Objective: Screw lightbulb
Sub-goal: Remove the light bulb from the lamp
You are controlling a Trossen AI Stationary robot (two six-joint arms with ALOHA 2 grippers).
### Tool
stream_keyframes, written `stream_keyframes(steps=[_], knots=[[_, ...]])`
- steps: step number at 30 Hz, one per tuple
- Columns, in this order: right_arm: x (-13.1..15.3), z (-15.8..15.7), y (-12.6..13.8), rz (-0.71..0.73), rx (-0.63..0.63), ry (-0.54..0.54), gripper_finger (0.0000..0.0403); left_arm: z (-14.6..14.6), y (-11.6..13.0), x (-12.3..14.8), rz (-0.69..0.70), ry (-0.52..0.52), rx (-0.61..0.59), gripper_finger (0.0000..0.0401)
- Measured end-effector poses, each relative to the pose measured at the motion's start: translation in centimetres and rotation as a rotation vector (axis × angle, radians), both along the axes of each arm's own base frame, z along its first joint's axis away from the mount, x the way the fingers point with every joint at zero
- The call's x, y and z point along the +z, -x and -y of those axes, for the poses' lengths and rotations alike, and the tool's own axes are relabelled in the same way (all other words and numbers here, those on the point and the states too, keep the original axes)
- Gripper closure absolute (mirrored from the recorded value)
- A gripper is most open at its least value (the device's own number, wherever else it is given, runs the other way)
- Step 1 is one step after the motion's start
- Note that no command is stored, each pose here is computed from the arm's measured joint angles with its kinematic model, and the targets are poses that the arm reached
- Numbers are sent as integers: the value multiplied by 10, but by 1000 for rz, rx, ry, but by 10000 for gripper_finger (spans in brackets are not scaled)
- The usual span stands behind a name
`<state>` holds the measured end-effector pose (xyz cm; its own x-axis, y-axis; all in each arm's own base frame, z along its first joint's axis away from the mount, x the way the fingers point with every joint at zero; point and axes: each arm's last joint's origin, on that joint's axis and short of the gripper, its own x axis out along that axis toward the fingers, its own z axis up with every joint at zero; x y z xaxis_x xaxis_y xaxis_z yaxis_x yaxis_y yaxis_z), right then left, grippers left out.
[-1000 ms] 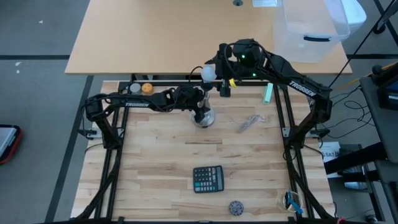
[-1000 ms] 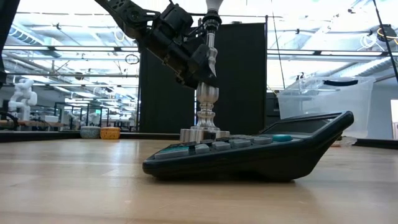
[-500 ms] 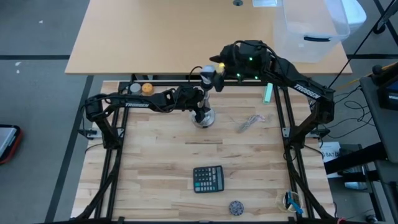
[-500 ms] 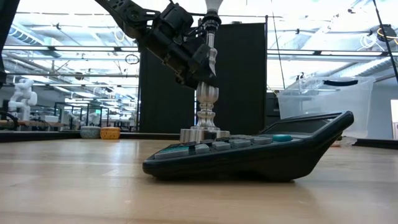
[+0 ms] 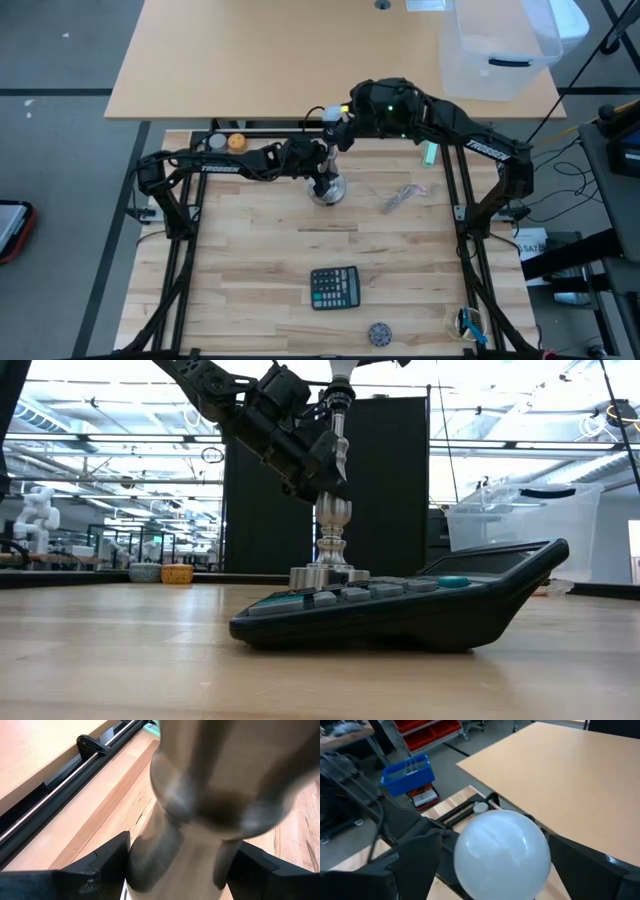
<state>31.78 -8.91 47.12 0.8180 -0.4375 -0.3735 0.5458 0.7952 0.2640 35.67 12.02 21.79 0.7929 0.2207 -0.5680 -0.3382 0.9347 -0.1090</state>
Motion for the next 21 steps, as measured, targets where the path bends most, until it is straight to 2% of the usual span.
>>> stream_keyframes(steps=[6,12,16,21], knots=[[-10,2,-11,-42,-3,20,67,0,0,0,1,1,1,138],[-10,2,-13,-57,22,67,136,0,0,0,1,3,3,138],[-10,1,-13,-78,50,99,137,0,0,0,1,2,3,138],[-10,3,-10,-115,159,134,137,0,0,0,1,0,-4,138]])
